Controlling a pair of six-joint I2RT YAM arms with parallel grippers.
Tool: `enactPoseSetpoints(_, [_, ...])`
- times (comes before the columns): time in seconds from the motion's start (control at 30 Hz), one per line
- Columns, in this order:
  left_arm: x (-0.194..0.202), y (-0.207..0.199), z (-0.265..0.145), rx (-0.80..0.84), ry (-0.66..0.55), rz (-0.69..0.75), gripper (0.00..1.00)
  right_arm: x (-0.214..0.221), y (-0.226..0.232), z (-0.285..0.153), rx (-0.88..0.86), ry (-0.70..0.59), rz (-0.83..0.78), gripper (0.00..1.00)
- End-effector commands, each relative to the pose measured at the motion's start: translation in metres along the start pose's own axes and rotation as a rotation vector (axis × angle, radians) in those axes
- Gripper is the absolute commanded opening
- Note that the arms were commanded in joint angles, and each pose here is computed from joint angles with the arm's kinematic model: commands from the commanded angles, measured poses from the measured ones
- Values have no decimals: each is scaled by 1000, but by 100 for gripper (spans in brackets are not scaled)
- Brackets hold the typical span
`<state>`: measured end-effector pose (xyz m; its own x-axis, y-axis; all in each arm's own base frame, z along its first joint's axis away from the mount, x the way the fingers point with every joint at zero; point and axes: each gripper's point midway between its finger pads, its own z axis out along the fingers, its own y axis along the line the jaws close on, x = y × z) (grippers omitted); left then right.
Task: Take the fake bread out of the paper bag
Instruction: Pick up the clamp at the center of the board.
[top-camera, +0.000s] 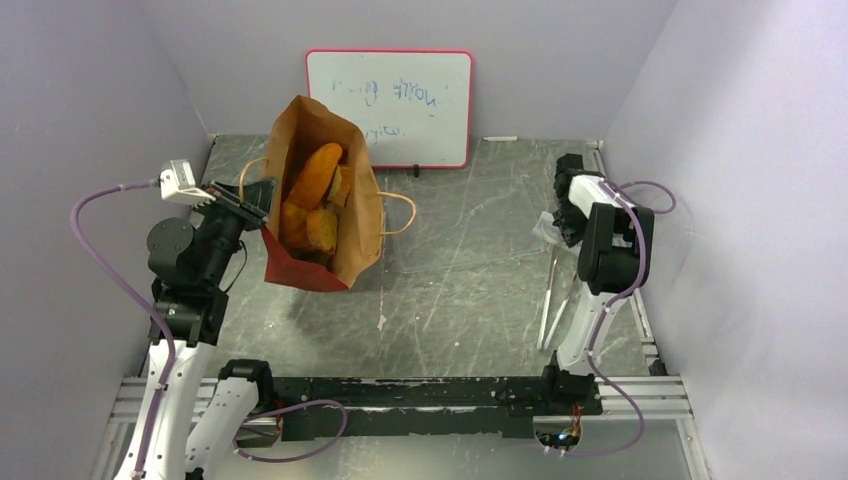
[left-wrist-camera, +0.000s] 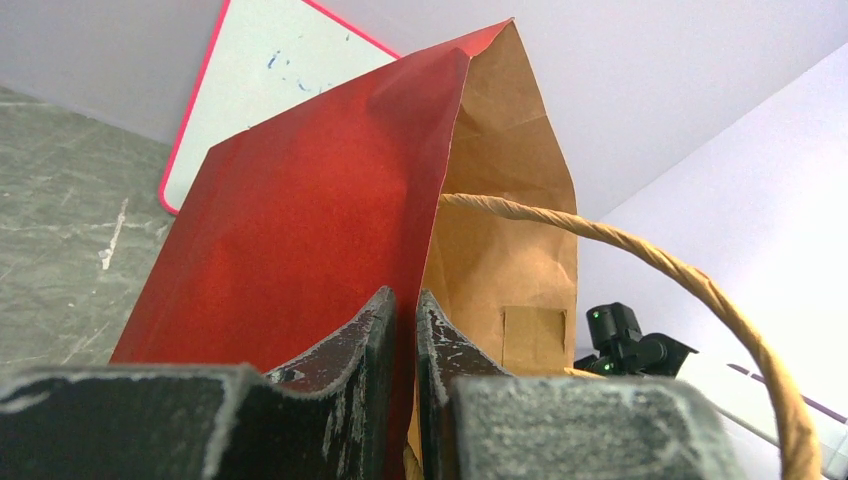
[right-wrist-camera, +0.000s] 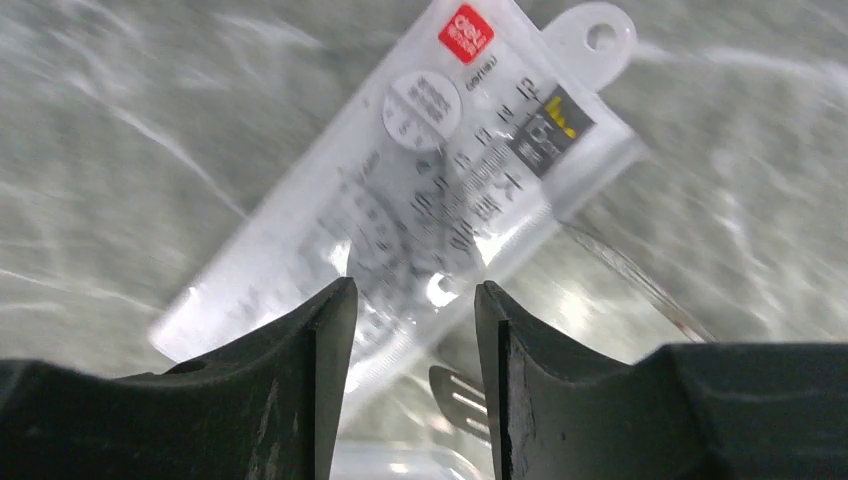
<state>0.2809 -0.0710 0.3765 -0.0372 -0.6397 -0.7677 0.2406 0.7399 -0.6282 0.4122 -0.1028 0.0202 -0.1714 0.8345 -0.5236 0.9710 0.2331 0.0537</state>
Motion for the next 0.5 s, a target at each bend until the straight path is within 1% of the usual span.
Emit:
enactPoseSetpoints(0.0, [-27,-36,-9,124,-80,-7,7,-14,-62,-47,232,-108,-40,48])
enactPoseSetpoints(0.2, [-23,-34,-9,122,-71,-15,7,-52,-53,-89,126,-253,66,50])
enactPoseSetpoints(0.27, [-23,-33,-8,122,-70,-15,7,-60,-39,-100,55,-300,61,52])
enactPoseSetpoints(0.3, [-22,-33,-7,120,-69,-15,7,-64,-29,-106,10,-314,31,53])
enactPoseSetpoints(0.37, [-21,-32,-6,118,-66,-18,7,-65,-8,-115,-87,-322,-8,55])
enactPoseSetpoints(0.47, [-19,-30,-5,116,-66,-26,7,-57,20,-121,-214,-279,-45,58])
